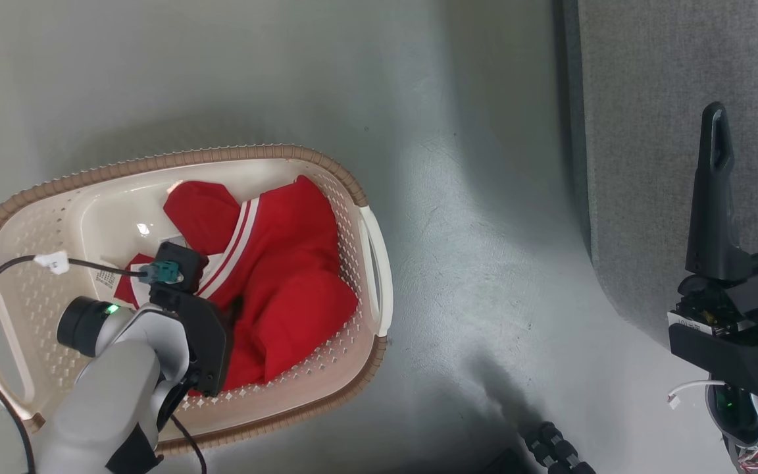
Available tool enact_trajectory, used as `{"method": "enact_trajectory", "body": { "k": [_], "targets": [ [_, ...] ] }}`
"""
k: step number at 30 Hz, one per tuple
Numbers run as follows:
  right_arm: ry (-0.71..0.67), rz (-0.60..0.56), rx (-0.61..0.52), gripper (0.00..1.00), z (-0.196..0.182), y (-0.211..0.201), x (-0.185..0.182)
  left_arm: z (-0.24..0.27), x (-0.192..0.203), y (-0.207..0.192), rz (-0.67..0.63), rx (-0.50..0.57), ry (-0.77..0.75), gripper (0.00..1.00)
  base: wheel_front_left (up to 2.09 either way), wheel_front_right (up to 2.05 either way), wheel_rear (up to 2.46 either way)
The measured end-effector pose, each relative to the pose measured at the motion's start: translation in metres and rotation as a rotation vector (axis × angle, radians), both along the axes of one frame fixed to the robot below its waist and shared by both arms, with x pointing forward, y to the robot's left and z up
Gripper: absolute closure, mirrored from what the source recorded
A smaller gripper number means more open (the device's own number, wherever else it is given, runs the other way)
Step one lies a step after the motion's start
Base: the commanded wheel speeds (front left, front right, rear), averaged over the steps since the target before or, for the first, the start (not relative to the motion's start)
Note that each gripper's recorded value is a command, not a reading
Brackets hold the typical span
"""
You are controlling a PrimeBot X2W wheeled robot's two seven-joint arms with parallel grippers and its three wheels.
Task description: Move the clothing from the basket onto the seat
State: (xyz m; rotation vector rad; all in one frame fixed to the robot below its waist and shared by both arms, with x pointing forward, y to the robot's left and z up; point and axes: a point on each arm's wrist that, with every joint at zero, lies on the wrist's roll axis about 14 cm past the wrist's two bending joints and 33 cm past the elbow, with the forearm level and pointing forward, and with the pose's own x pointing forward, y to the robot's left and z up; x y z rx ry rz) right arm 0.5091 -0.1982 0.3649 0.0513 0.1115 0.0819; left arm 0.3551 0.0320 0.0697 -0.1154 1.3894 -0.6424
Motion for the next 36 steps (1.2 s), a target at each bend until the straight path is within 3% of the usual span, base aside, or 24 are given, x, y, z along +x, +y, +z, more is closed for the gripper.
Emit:
{"method": "enact_trajectory", "body": {
  "k": [11, 12, 13, 14, 24, 36],
  "targets": [
    [0.006, 0.007, 0.006, 0.00, -0.005, 0.004, 0.000, -0.007, -0.013, 0.001, -0.088, 0.042, 0.061, 0.00, 0.00, 0.00, 0.00],
    [0.006, 0.007, 0.007, 0.00, -0.006, 0.004, 0.000, -0.007, -0.013, -0.001, -0.088, 0.040, 0.061, 0.21, 0.00, 0.00, 0.00],
    [0.006, 0.007, 0.008, 0.00, -0.006, 0.005, 0.000, -0.007, -0.014, -0.002, -0.090, 0.038, 0.062, 0.64, 0.00, 0.00, 0.00],
    [0.006, 0.007, 0.009, 0.00, -0.006, 0.005, 0.000, -0.006, -0.015, -0.004, -0.092, 0.034, 0.064, 1.00, 0.00, 0.00, 0.00],
    [0.003, 0.013, 0.005, 0.00, -0.005, 0.007, 0.001, 0.002, -0.008, -0.007, -0.080, 0.016, 0.035, 1.00, 0.00, 0.00, 0.00],
    [-0.058, 0.013, 0.028, 0.00, 0.022, 0.009, 0.008, 0.033, 0.025, -0.010, 0.025, -0.030, -0.080, 1.00, 0.00, 0.00, 0.00]
  ]
}}
